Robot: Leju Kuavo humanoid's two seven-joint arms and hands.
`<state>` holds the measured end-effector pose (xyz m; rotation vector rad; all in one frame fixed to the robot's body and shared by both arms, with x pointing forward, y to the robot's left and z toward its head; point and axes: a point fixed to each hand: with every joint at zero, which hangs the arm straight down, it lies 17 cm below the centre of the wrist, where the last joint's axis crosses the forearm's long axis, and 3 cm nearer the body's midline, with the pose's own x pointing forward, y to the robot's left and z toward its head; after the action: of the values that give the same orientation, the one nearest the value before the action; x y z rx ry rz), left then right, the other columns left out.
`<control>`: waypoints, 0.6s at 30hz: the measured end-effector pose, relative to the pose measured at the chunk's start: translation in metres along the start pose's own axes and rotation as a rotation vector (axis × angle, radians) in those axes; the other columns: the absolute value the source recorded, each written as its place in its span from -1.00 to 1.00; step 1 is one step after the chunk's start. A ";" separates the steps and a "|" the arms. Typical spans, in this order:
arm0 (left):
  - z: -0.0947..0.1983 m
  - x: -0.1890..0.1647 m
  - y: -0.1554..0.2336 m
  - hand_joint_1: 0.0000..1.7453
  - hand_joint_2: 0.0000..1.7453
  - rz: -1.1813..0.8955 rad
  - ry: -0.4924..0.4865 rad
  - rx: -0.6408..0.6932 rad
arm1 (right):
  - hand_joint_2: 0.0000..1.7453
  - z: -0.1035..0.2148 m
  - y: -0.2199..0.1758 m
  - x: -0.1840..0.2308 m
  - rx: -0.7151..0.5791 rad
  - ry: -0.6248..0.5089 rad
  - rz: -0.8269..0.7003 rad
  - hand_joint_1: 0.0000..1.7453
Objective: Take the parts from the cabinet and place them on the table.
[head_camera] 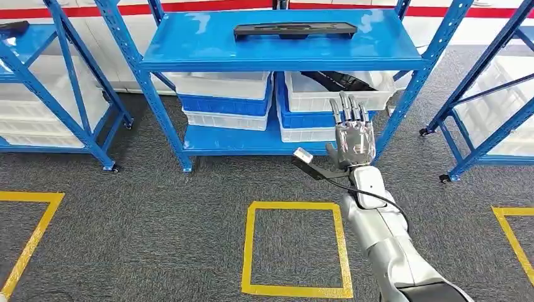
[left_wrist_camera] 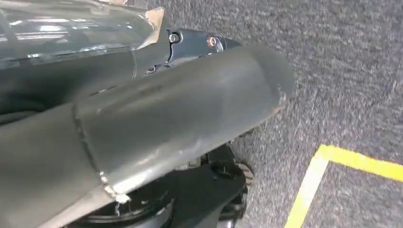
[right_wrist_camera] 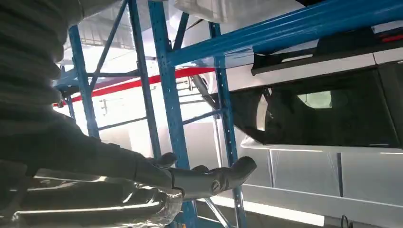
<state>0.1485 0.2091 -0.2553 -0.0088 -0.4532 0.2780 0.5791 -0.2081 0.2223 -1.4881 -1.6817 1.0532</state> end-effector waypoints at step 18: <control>0.002 -0.006 -0.006 -1.00 -1.00 -0.013 0.007 -0.027 | 1.00 0.005 0.009 -0.013 0.023 0.000 0.020 -1.00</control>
<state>0.1439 0.2016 -0.2553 -0.0331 -0.4498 0.2588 0.5807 -0.2212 0.2130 -1.4929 -1.6523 1.0797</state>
